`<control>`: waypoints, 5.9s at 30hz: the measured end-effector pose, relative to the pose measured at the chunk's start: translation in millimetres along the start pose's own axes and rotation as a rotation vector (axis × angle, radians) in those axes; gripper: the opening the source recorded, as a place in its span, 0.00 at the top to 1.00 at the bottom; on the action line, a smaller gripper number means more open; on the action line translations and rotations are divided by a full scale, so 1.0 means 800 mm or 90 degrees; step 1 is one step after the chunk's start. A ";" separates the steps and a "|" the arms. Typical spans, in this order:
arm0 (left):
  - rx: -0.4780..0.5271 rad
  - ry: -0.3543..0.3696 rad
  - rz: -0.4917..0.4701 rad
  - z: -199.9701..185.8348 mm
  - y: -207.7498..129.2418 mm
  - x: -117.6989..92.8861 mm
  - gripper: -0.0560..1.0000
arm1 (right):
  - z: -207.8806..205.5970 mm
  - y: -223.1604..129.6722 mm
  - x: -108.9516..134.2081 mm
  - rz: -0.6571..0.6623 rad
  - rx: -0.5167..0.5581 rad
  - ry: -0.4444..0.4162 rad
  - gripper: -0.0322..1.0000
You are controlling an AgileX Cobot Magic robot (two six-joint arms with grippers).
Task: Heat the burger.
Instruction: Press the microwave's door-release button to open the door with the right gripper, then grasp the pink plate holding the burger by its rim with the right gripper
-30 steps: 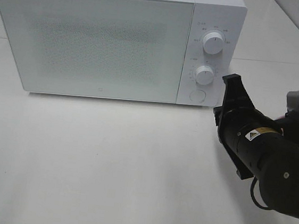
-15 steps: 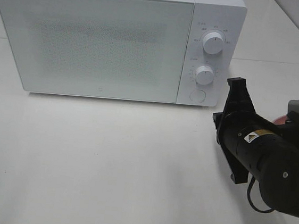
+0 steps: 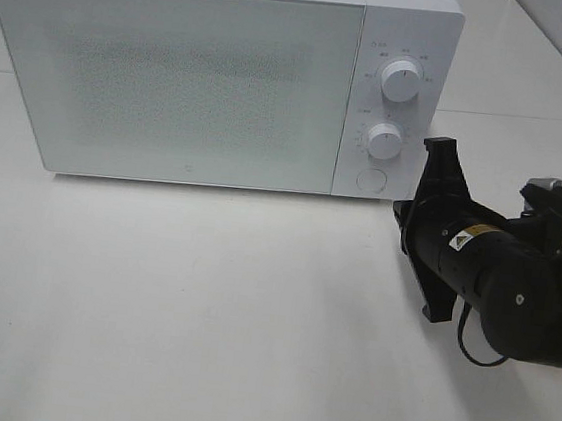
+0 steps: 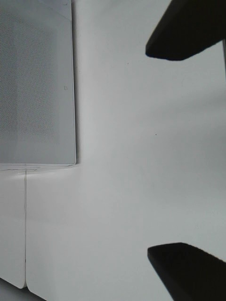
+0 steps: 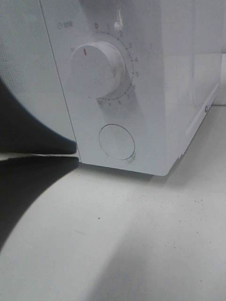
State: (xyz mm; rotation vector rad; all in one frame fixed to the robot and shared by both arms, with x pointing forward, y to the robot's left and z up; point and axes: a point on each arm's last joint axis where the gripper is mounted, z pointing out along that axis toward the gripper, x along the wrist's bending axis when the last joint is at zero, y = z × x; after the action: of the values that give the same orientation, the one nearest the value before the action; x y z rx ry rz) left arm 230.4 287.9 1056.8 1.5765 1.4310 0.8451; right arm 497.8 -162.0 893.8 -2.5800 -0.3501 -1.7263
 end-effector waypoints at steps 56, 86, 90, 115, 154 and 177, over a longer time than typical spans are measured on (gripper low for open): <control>0.000 0.000 0.000 0.000 0.000 0.000 0.03 | 0.115 0.003 -0.003 0.079 0.024 0.009 0.96; 0.000 0.000 0.000 0.000 0.000 0.000 0.03 | 0.111 0.004 0.010 0.064 0.013 0.024 0.96; 0.000 0.000 0.000 0.000 0.000 0.000 0.03 | 0.119 0.005 0.009 0.046 0.011 0.028 0.96; 0.000 0.000 0.000 0.000 0.000 0.000 0.03 | 0.141 0.003 0.010 0.074 -0.004 -0.056 0.96; 0.000 0.000 0.000 0.000 0.000 0.000 0.03 | 0.084 0.008 0.020 0.004 0.024 0.054 0.96; 0.000 0.000 0.000 0.000 0.000 0.000 0.03 | -0.014 0.015 0.061 -0.622 0.177 -0.010 0.95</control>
State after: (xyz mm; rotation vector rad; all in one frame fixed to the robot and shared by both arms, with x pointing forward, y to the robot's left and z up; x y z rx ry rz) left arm 230.4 287.9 1056.8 1.5765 1.4310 0.8451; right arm 507.9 -166.8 944.0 -2.3257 -1.9316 -1.6133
